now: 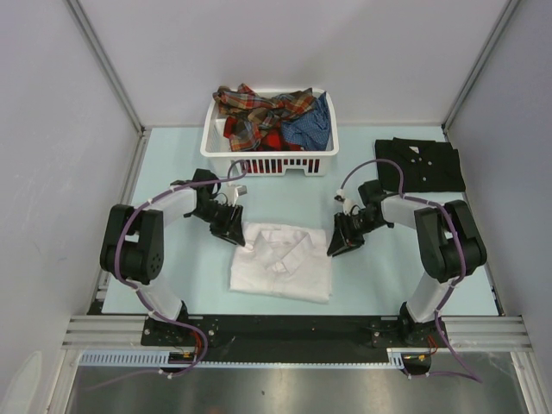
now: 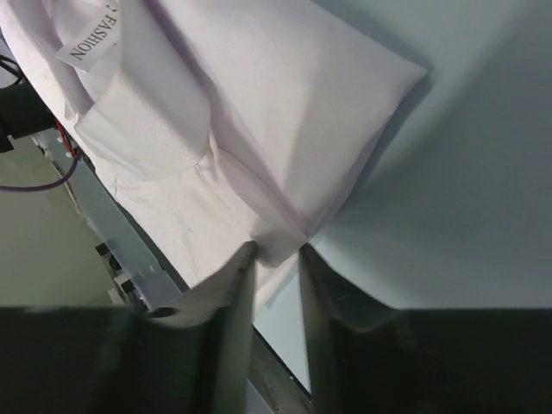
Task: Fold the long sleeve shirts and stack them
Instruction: Fold the shirt
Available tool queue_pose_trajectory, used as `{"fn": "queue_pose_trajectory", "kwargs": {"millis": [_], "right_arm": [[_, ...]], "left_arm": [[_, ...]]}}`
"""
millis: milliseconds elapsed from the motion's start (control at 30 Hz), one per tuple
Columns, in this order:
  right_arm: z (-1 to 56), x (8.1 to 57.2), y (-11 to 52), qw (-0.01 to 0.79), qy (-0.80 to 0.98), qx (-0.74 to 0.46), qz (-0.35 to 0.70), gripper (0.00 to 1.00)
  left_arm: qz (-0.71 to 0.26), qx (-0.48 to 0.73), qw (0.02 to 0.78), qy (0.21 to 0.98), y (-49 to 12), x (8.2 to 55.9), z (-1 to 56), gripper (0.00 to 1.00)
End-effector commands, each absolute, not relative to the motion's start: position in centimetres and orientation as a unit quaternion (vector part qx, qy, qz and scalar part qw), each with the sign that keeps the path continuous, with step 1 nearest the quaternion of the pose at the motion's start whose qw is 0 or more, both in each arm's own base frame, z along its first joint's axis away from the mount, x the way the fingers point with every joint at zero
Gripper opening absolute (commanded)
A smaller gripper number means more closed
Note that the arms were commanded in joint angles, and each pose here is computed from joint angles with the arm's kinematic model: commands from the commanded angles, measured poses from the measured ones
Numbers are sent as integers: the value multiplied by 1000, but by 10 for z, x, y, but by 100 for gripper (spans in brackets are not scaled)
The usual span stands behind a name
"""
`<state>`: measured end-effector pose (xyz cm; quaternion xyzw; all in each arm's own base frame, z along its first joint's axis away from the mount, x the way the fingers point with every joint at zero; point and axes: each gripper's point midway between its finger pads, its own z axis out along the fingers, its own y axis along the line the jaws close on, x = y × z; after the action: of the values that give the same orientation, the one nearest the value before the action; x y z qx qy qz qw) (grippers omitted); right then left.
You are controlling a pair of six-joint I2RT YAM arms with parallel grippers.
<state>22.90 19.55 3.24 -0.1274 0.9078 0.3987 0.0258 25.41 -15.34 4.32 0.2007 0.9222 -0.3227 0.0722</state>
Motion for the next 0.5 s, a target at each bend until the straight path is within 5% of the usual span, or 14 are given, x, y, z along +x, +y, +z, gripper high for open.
{"fn": "queue_pose_trajectory", "kwargs": {"millis": [0, 167, 233, 467], "right_arm": [[46, 245, 204, 48, 899, -145, 410, 23], [51, 244, 202, 49, 901, -149, 405, 0], [58, 249, 202, 60, 900, -153, 403, 0], [76, 255, 199, 85, 895, -191, 393, 0]], "left_arm": [[-333, 211, 84, 915, -159, 254, 52, 38], [-327, 224, 97, 913, -157, 256, 57, 11], [-326, 231, 103, 911, -157, 256, 59, 0], [-310, 271, 164, 896, -155, 267, 81, 0]]}}
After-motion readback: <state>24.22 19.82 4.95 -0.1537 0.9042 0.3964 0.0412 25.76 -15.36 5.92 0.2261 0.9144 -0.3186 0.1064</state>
